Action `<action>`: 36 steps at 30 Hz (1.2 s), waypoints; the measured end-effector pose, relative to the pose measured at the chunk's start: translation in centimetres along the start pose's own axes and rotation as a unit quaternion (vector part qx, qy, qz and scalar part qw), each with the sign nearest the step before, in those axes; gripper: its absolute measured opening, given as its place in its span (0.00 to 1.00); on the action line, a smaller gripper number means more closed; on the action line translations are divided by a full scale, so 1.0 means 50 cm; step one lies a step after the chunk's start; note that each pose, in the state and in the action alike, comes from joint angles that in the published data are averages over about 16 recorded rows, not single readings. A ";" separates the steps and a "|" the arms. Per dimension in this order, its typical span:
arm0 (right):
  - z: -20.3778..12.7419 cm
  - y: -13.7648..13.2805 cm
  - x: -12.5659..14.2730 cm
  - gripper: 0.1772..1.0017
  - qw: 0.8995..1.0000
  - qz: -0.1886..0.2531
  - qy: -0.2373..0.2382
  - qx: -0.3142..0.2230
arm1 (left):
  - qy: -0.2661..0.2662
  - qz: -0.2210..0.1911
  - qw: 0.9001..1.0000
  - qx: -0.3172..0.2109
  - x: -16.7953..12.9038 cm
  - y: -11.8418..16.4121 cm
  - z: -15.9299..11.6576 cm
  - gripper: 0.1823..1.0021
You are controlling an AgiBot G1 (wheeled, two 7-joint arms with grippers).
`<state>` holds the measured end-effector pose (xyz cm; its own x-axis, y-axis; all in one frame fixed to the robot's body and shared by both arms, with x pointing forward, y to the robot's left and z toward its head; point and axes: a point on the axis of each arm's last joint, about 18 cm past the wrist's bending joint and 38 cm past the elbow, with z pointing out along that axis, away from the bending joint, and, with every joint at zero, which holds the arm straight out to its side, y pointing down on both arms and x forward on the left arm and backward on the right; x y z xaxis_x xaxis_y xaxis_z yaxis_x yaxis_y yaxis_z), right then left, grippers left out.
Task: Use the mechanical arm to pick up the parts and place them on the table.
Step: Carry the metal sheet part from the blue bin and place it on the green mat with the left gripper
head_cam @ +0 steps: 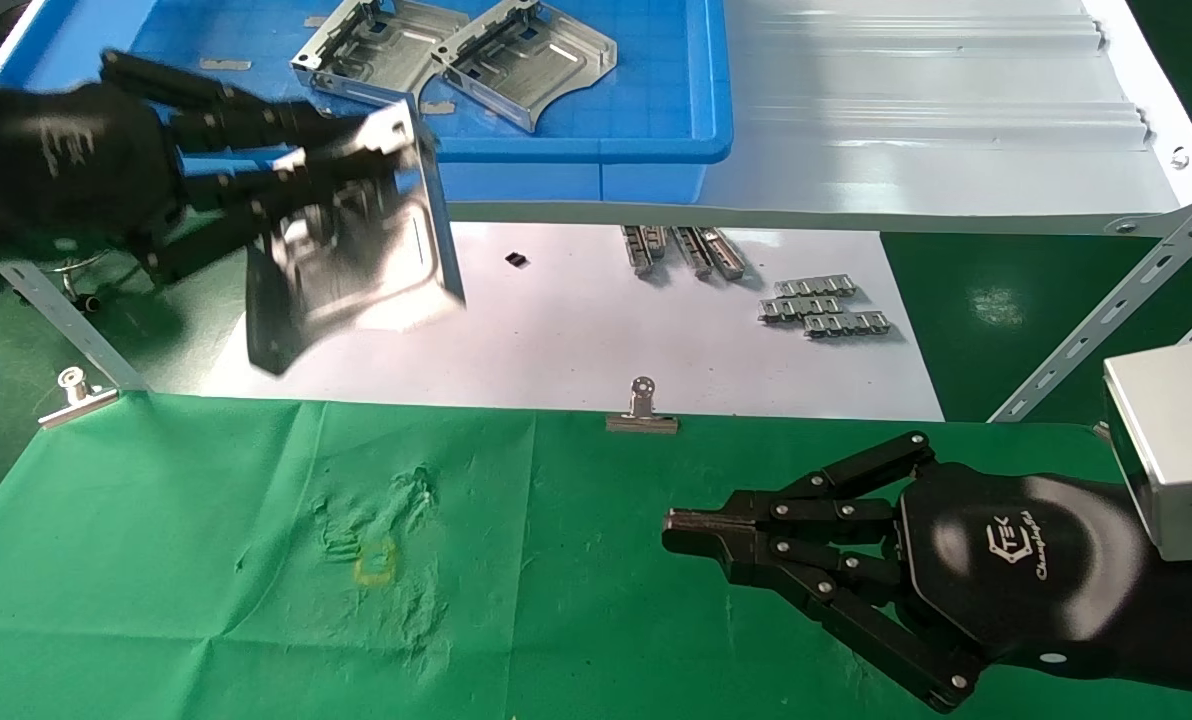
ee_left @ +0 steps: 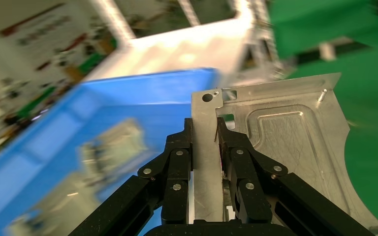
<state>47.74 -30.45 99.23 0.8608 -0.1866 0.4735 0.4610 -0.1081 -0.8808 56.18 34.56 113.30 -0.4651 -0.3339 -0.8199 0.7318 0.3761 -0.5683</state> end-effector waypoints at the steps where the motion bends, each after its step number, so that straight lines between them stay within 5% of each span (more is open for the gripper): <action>1: 0.000 0.000 0.000 0.02 1.000 0.000 0.000 0.000 | 0.013 0.008 1.000 -0.003 0.011 0.005 0.000 0.10; 17: 0.000 0.000 0.000 0.02 1.000 0.000 0.000 0.000 | 0.121 0.065 0.985 -0.108 0.142 0.166 0.008 0.10; 36: 0.000 0.000 0.000 0.02 1.000 0.000 0.000 0.000 | 0.156 0.067 0.969 -0.181 0.250 0.320 0.041 0.10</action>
<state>47.74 -30.45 99.23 0.8608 -0.1866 0.4735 0.4610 -0.1081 -0.8808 63.08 34.64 94.13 -0.5473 -0.0044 -0.8369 0.6004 0.6946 -0.3963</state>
